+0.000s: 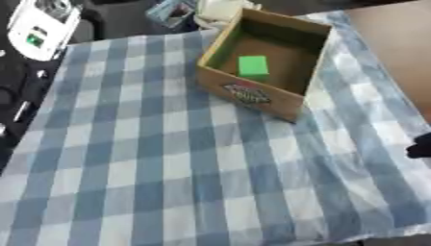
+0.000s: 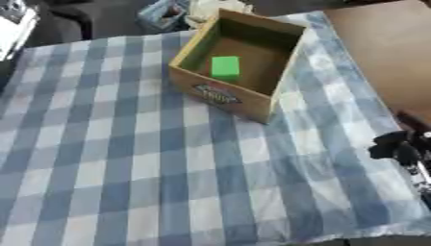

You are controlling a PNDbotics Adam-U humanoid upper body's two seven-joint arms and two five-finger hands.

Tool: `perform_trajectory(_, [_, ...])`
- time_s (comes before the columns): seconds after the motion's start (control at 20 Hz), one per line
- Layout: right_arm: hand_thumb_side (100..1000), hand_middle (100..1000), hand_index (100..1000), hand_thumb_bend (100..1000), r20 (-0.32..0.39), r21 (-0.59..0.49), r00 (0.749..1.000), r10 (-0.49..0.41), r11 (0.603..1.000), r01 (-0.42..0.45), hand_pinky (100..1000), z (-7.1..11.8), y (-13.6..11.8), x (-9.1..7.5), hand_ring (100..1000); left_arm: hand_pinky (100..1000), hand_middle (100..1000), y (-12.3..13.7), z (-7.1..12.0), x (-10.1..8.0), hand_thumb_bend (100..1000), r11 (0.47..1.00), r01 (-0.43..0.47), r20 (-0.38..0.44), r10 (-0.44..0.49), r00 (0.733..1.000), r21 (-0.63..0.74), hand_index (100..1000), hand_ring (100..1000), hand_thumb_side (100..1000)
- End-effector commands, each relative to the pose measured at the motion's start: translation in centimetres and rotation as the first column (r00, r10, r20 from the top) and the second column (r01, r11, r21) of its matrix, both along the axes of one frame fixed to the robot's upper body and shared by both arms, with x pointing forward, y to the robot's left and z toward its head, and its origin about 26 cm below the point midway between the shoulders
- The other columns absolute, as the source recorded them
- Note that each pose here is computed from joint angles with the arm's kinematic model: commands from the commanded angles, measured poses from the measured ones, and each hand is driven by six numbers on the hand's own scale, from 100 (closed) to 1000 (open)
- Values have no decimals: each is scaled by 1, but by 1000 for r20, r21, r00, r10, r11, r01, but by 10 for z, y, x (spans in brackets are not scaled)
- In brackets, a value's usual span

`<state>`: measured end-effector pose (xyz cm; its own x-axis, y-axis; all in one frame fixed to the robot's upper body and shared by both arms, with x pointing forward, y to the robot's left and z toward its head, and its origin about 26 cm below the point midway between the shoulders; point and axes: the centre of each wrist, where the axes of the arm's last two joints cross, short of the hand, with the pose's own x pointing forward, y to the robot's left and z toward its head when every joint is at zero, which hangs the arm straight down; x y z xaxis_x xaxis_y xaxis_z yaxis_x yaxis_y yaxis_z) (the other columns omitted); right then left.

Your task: Pick up objects on the table and place them in the box.

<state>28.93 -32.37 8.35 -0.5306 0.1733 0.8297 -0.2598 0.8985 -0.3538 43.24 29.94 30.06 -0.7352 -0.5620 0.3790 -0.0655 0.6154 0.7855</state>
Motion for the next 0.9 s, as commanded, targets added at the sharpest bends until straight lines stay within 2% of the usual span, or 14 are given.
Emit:
perform_trajectory(0.05, [604,653,983,100,18,1,1000,-17,1000,17,661,5,-4,-1,661,853,711,26,16,-18,100,999,-38,35,38,999,-17,903,752,523])
perform_trajectory(0.25, [606,653,983,100,22,8,1000,-22,1000,22,661,5,-4,-1,661,850,698,33,-1,-35,100,997,-21,6,22,1000,-75,896,745,617])
perform_trajectory(0.7, [605,653,983,100,32,15,999,-21,1000,21,662,6,-3,1,662,846,680,27,-50,-73,100,971,59,-114,-87,990,-232,887,734,633])
perform_trajectory(0.9, [604,653,983,100,33,16,999,-20,1000,19,662,6,-3,2,662,839,667,29,-72,-88,100,952,58,-179,-116,977,-301,882,723,648])
